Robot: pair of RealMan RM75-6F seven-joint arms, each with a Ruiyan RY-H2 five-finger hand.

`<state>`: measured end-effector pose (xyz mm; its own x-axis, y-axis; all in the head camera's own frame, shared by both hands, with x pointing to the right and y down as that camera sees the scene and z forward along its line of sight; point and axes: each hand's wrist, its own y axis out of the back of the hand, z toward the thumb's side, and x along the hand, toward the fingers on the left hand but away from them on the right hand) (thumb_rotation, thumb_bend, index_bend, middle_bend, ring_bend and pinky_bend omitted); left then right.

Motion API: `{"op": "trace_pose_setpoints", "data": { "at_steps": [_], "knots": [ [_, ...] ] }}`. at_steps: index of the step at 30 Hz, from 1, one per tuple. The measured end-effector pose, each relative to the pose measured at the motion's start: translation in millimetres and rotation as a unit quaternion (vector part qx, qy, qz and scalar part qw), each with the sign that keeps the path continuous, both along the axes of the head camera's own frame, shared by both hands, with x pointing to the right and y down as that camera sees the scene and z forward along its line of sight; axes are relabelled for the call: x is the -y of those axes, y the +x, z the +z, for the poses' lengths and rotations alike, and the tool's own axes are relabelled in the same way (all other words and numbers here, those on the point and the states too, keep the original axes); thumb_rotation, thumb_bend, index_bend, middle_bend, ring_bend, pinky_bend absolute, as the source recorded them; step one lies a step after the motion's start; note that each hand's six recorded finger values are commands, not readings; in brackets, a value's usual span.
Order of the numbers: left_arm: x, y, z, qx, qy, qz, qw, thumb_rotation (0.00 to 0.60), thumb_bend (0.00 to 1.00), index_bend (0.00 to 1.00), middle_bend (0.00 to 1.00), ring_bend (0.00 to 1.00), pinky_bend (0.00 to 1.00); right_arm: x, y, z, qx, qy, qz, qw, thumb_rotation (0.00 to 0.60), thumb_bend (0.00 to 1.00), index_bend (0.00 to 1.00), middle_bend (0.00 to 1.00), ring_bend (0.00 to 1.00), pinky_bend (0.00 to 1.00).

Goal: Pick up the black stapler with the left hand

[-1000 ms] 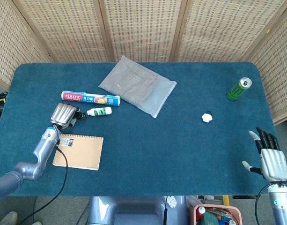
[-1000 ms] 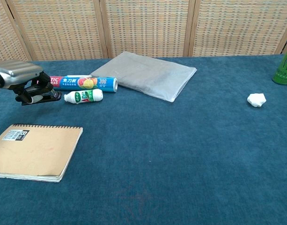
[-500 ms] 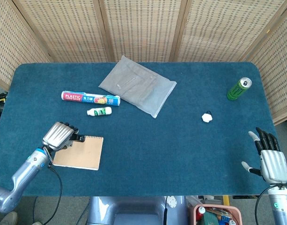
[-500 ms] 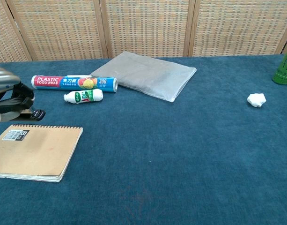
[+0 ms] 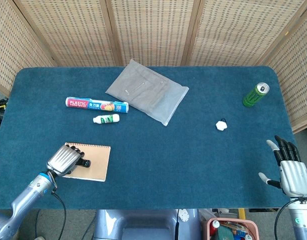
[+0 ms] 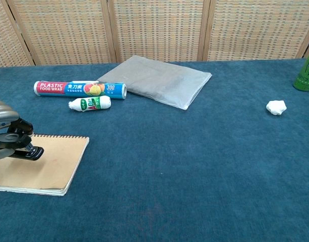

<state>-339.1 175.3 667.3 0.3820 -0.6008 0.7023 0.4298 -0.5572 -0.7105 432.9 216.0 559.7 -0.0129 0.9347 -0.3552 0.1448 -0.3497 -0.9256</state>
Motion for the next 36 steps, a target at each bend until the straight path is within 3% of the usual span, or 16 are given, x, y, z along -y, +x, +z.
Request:
{"op": "trace_pose_setpoints", "data": {
  "at_steps": [6, 11, 16, 21, 25, 28, 29, 36],
  "knots": [
    [2.3, 2.0, 13.7, 0.015, -0.001, 0.001, 0.9999, 0.600, 0.55, 0.68, 0.51, 0.42, 0.43, -0.3, 1.4, -0.5, 0.000, 0.000, 0.003, 1.0000, 0.600, 0.10, 0.00, 0.00, 0.00, 0.01],
    [2.9, 4.0, 24.5, 0.026, -0.014, -0.003, 0.9996, 0.600, 0.52, 0.59, 0.38, 0.31, 0.32, -0.4, -0.5, -0.8, 0.000, 0.001, -0.001, 1.0000, 0.600, 0.10, 0.00, 0.00, 0.00, 0.01],
    [0.8, 6.1, 29.7, 0.036, -0.024, 0.001, 0.9991, 0.600, 0.49, 0.33, 0.13, 0.15, 0.20, -0.5, 0.3, -1.0, 0.000, 0.001, 0.001, 1.0000, 0.600, 0.10, 0.00, 0.00, 0.00, 0.01],
    [0.0, 9.2, 25.9, 0.032, -0.029, -0.001, 0.9991, 0.600, 0.47, 0.15, 0.01, 0.04, 0.06, -0.5, -0.7, -1.8, 0.001, 0.003, -0.001, 1.0000, 0.600, 0.10, 0.00, 0.00, 0.00, 0.01],
    [1.5, 11.1, 18.3, 0.021, -0.026, -0.009, 0.9994, 0.600, 0.41, 0.07, 0.00, 0.00, 0.00, -0.8, -1.5, -1.9, 0.001, 0.002, -0.002, 1.0000, 0.600, 0.10, 0.00, 0.00, 0.00, 0.01],
    [2.5, 11.7, 11.4, 0.013, -0.023, -0.011, 0.9996, 0.600, 0.20, 0.01, 0.00, 0.00, 0.00, -0.9, -2.5, -2.4, 0.002, 0.004, -0.004, 1.0000, 0.600, 0.10, 0.00, 0.00, 0.00, 0.01],
    [2.6, 11.3, 8.6, 0.010, -0.022, -0.012, 0.9996, 0.600, 0.17, 0.00, 0.00, 0.00, 0.00, -0.9, -2.8, -2.6, 0.002, 0.004, -0.004, 1.0000, 0.600, 0.10, 0.00, 0.00, 0.00, 0.01],
    [6.6, 5.1, -10.6, -0.003, -0.004, -0.030, 0.9995, 0.600, 0.14, 0.00, 0.00, 0.00, 0.00, -1.0, -3.5, -4.7, 0.002, 0.008, -0.005, 1.0000, 0.600, 0.10, 0.00, 0.00, 0.00, 0.01]
  ]
}}
